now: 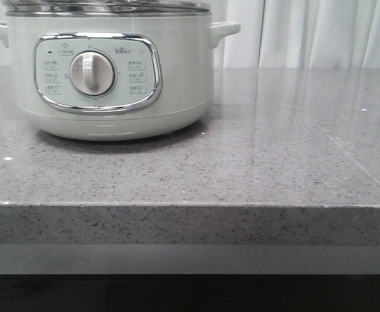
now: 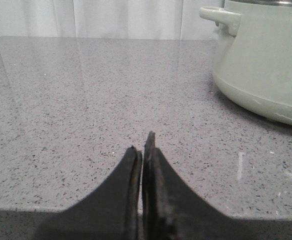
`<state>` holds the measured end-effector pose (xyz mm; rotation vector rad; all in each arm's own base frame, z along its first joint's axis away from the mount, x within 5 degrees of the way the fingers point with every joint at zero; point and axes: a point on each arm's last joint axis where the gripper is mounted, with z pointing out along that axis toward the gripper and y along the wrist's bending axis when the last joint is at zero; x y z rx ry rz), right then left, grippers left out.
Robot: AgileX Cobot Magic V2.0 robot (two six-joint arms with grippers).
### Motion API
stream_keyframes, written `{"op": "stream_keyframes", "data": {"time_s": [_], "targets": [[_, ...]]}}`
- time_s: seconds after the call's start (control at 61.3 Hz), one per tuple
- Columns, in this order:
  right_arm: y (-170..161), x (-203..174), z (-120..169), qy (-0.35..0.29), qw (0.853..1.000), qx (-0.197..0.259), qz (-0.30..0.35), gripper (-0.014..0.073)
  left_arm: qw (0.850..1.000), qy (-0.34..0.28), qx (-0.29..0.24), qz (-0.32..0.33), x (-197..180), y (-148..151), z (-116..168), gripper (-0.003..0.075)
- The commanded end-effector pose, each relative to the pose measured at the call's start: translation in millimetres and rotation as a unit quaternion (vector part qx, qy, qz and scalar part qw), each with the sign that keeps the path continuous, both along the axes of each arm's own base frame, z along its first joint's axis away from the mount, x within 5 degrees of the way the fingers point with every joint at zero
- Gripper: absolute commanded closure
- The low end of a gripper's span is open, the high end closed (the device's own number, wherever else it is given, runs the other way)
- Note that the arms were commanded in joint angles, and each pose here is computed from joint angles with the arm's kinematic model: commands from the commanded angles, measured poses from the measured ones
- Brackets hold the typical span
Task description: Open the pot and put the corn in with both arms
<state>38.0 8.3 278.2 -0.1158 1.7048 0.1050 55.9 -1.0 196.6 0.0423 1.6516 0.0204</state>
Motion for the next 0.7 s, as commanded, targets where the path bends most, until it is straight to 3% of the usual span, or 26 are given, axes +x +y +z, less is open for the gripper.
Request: {"op": "stream_keyframes", "data": {"time_s": [0.0, 0.179, 0.359, 0.685], "targets": [[-1.0, 3.0, 9.4, -0.051, 0.999, 0.006, -0.008, 0.0655, 0.998, -0.054, -0.011, 0.002, -1.4, 0.3, 8.2, 0.0739], [-2.4, 7.2, -31.0, -0.055, 0.998, 0.008, -0.022, 0.0655, 0.998, -0.054, -0.011, 0.002, -1.4, 0.3, 8.2, 0.0739], [-3.2, 12.6, -71.3, -0.019, 0.999, 0.005, -0.032, 0.0655, 0.999, -0.053, -0.011, 0.002, -1.3, 0.3, 8.1, 0.0739], [-4.1, 16.8, -86.9, -0.033, 0.999, 0.007, -0.038, 0.0655, 0.999, -0.053, -0.011, 0.002, -1.3, 0.3, 8.1, 0.0739]]}}
